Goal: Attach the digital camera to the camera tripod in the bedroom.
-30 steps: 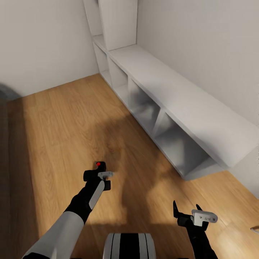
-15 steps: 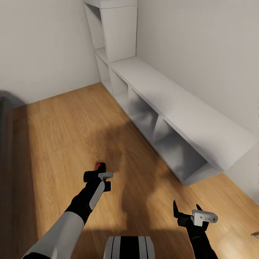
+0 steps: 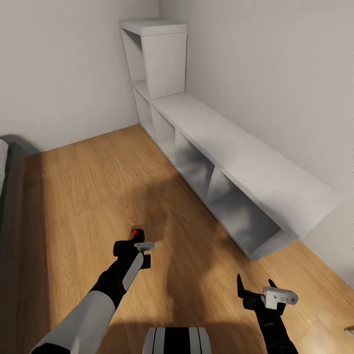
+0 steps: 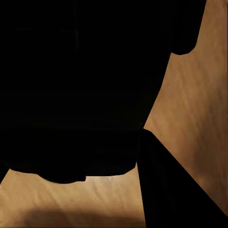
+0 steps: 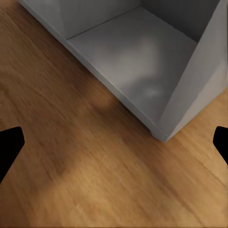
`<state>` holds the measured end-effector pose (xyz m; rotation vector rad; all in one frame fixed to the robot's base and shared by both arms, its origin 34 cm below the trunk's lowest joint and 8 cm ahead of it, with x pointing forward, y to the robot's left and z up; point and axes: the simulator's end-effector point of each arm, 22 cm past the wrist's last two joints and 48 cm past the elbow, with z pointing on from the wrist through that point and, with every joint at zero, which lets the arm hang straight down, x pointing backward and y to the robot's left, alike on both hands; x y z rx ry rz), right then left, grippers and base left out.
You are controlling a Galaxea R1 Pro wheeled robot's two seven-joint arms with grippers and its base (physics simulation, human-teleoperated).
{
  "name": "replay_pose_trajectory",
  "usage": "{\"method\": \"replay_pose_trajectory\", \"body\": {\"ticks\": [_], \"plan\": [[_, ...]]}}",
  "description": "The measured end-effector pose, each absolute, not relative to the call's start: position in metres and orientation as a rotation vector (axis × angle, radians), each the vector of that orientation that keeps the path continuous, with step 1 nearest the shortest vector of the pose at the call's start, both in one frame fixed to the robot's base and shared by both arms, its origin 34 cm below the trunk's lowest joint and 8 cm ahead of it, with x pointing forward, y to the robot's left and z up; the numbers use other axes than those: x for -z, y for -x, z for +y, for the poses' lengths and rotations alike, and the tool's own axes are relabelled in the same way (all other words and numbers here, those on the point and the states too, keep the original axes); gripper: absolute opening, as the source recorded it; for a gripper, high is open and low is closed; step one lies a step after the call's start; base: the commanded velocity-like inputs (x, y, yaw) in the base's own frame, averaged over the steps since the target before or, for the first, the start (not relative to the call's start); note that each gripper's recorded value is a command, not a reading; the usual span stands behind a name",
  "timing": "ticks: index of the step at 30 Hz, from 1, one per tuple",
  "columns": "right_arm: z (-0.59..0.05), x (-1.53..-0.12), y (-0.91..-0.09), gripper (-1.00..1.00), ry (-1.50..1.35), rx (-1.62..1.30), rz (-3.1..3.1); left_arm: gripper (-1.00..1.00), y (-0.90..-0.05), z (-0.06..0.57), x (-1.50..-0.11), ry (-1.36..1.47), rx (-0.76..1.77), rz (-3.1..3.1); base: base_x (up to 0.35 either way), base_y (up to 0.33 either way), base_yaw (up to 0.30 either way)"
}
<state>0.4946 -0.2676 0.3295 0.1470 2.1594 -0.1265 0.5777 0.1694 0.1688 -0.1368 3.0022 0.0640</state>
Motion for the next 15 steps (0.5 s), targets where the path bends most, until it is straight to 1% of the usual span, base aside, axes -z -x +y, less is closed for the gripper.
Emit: {"method": "replay_pose_trajectory", "body": {"ticks": [11, 15], "plan": [[-0.265, -0.345, -0.499, 1.0, -0.147, 0.114, 2.126, -1.0, -0.565, 0.173, -0.174, 0.132, -0.081, 3.022, 0.0, 0.0, 0.0], [-0.263, -0.346, -0.497, 1.0, -0.146, 0.111, 2.126, -1.0, -0.581, 0.175, -0.184, 0.159, -0.082, 2.948, 0.0, 0.0, 0.0]]}}
